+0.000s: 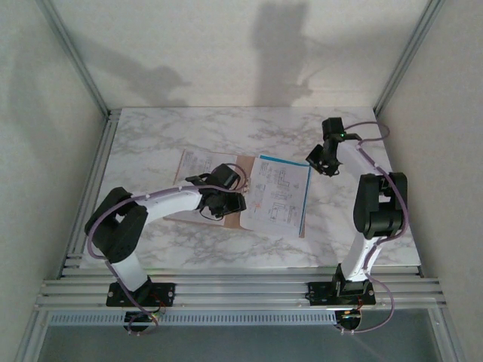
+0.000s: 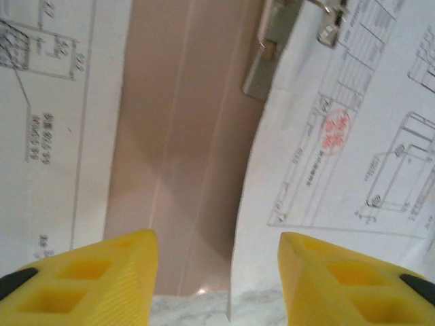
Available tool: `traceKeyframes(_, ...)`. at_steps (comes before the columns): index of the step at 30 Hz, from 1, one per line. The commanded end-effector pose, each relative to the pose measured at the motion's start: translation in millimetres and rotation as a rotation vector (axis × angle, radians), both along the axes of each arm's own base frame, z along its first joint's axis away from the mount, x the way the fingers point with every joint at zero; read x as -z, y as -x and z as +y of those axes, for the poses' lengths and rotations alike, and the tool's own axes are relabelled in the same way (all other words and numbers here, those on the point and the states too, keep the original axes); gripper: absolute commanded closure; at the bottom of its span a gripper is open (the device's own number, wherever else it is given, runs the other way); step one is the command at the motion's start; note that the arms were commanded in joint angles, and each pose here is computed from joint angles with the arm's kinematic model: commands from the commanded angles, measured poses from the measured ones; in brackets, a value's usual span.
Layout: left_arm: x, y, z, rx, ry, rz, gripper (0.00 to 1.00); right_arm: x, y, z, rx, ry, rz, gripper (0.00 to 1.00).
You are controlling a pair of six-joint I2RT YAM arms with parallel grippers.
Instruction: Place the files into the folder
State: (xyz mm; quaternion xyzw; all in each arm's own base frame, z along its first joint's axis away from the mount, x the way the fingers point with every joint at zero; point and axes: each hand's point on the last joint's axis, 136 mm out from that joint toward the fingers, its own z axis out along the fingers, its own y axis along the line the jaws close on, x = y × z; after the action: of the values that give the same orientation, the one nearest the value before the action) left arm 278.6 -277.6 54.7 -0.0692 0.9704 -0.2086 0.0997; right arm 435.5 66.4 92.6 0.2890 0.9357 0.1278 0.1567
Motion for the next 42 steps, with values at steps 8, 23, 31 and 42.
traceKeyframes(8,-7,37,-93,0.398,0.006,-0.044,0.69,29,-42,19,-0.101,-0.011,0.054,1.0)
traceKeyframes(23,33,25,-101,0.383,-0.08,-0.017,0.69,57,-65,28,-0.169,0.024,0.125,1.0)
traceKeyframes(31,39,24,-103,0.372,-0.076,-0.007,0.69,71,-61,42,-0.22,0.032,0.17,1.0)
traceKeyframes(42,38,7,-102,0.337,-0.081,-0.02,0.69,85,-44,40,-0.238,0.041,0.225,1.0)
